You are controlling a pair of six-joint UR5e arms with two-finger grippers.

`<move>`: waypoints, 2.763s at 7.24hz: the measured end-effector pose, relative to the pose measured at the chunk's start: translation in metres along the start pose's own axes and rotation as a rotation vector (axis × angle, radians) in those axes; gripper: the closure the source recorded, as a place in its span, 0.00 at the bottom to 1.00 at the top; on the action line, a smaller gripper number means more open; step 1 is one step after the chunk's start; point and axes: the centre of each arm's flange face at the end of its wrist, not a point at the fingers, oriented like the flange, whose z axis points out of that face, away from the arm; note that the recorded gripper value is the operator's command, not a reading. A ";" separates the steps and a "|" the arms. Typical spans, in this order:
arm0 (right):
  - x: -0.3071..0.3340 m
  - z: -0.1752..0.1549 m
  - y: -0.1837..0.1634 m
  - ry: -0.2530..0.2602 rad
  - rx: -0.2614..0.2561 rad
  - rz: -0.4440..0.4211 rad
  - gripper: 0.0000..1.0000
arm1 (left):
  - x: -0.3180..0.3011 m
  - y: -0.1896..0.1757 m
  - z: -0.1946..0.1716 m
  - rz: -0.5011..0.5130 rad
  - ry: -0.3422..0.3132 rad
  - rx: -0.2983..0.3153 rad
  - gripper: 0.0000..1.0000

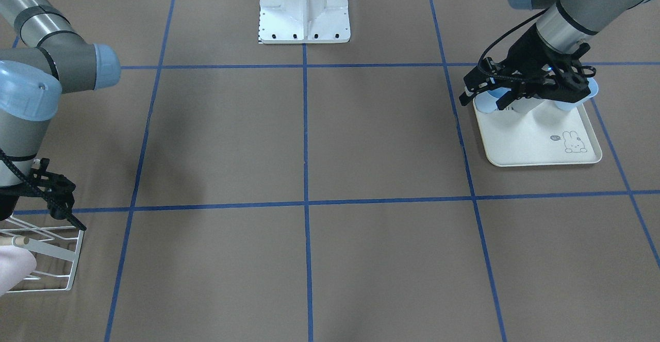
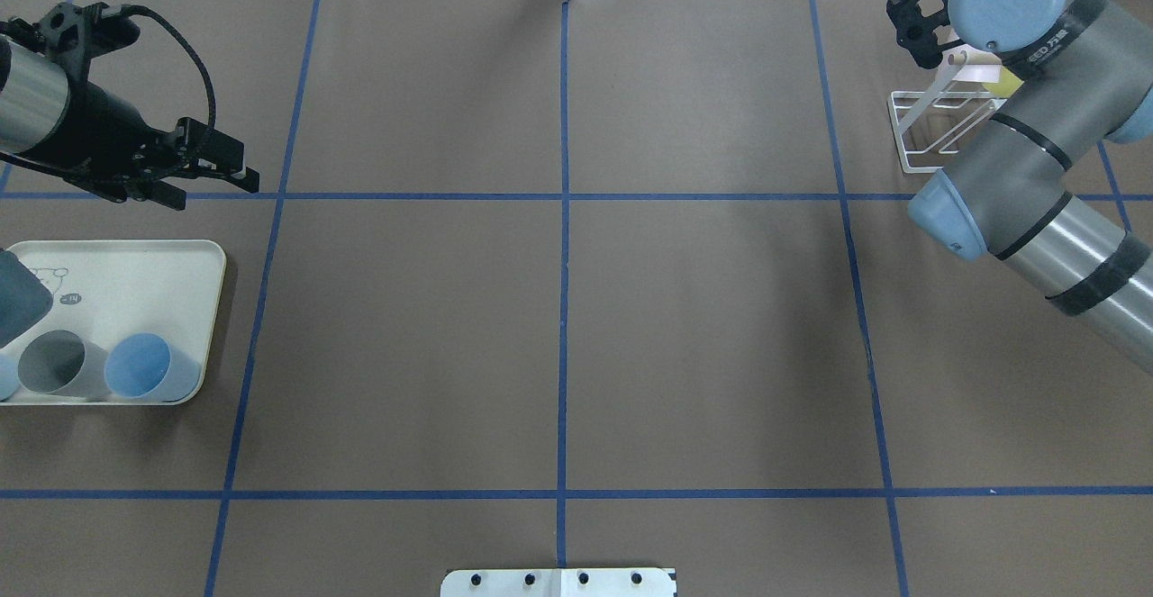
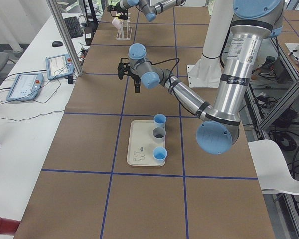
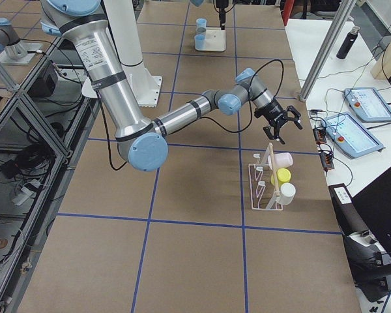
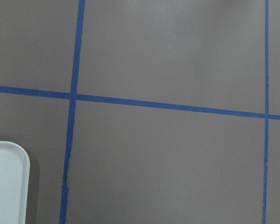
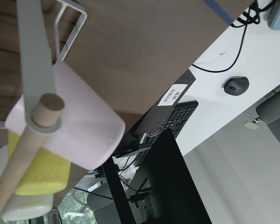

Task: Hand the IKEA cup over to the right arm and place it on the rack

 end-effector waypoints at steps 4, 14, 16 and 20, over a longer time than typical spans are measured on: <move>0.000 -0.066 -0.004 -0.108 0.311 0.694 0.00 | -0.097 -0.002 -0.026 0.126 -0.095 0.032 0.00; 0.008 -0.232 -0.150 -0.528 0.633 1.462 0.00 | -0.366 0.105 -0.006 0.351 -0.264 0.022 0.00; 0.007 -0.233 -0.152 -0.532 0.634 1.458 0.00 | -0.394 0.125 -0.006 0.340 -0.266 0.014 0.03; 0.006 -0.233 -0.154 -0.533 0.632 1.455 0.00 | -0.403 0.132 -0.004 0.317 -0.268 0.006 0.18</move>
